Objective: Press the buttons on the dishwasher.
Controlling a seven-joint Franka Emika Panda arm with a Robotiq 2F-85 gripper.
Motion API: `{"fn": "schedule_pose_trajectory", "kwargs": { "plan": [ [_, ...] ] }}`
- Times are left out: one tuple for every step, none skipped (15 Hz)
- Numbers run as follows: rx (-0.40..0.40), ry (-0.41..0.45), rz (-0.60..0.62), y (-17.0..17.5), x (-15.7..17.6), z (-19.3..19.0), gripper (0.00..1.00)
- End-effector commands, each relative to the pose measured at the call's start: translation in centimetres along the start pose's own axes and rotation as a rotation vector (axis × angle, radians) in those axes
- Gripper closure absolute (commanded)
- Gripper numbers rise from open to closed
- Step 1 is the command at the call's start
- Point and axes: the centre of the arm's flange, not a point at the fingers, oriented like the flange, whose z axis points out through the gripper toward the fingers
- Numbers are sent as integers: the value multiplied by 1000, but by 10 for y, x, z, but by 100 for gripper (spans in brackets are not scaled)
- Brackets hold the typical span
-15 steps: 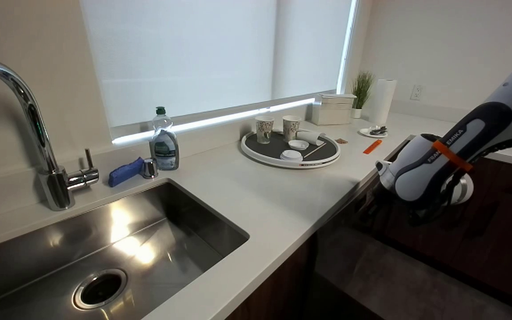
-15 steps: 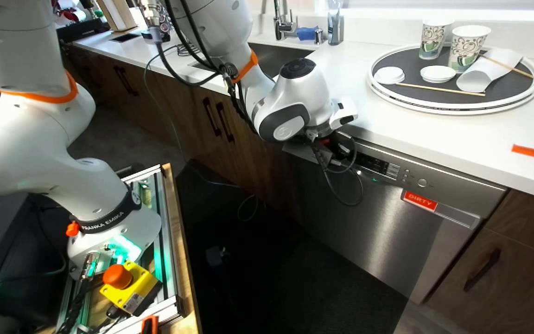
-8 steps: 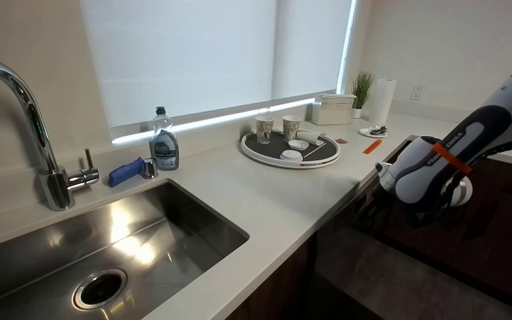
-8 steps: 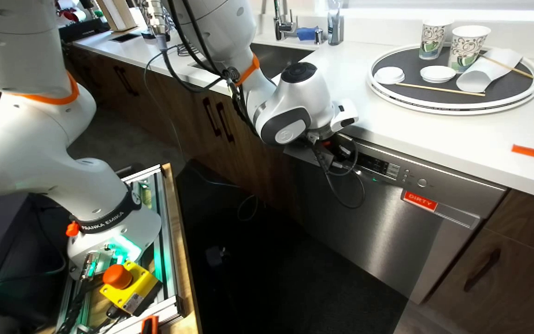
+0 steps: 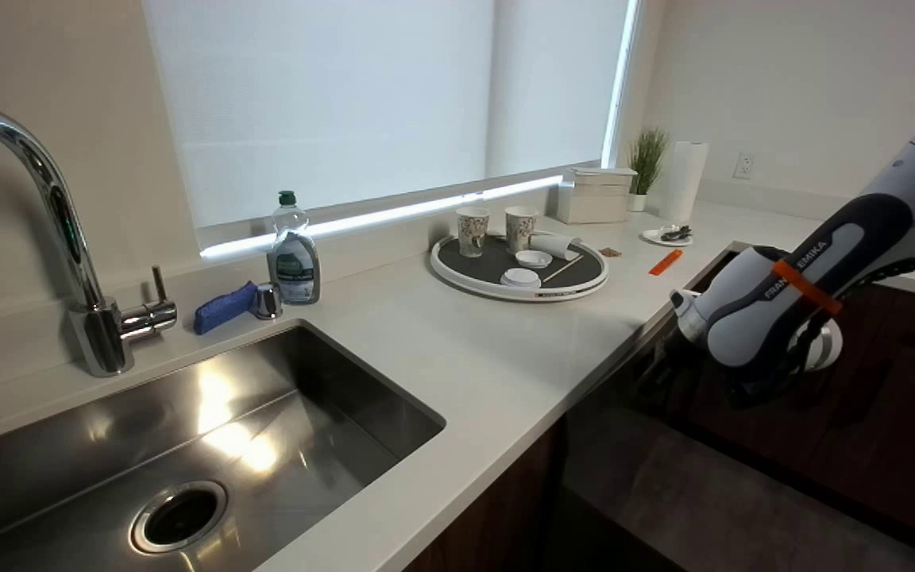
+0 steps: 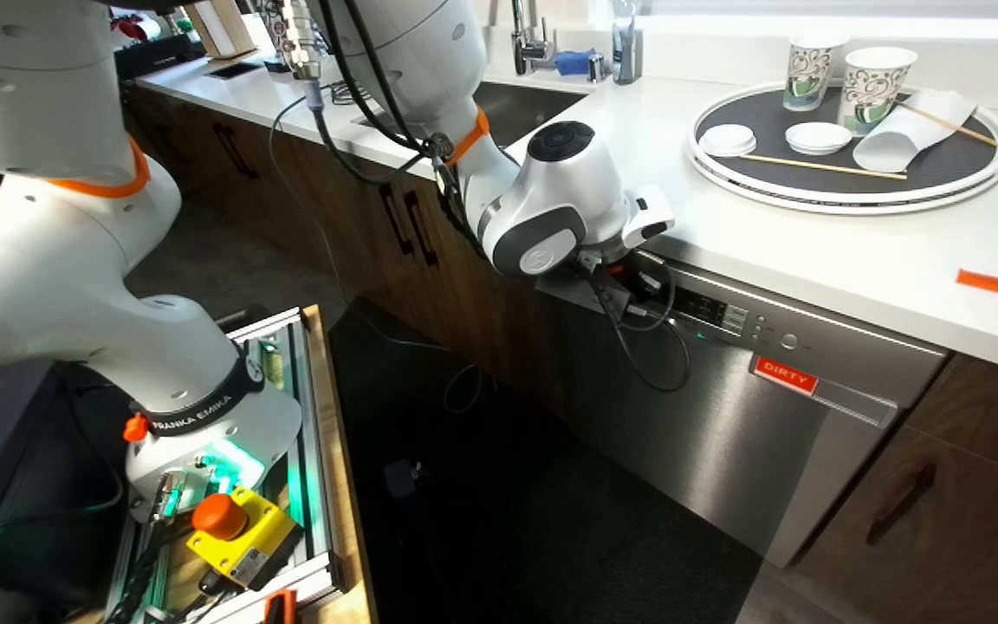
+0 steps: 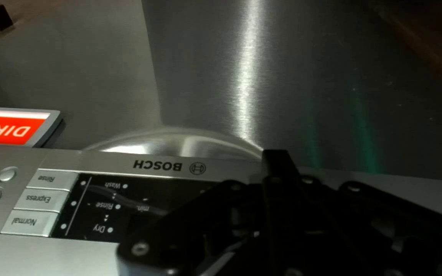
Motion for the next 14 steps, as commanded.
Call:
{"fn": "schedule_pose_trajectory", "kwargs": {
  "plan": [
    [4, 39, -7, 3, 0, 6, 100],
    [4, 46, -9, 3, 1, 6, 100],
    [5, 52, -10, 3, 2, 6, 100],
    [5, 59, -12, 3, 3, 7, 100],
    [8, 66, -13, 3, 5, 8, 100],
    [14, 70, -12, 3, 6, 10, 100],
    [19, 73, -12, 2, 7, 11, 100],
    [25, 76, -12, 1, 8, 12, 100],
    [29, 78, -11, 1, 8, 13, 100],
    [32, 79, -9, 2, 8, 13, 100],
    [33, 81, -8, 2, 7, 14, 100],
    [34, 84, -5, 3, 7, 14, 100],
    [35, 87, -3, 3, 7, 14, 100],
    [31, 96, 5, 4, 8, 14, 100]
  ]
}}
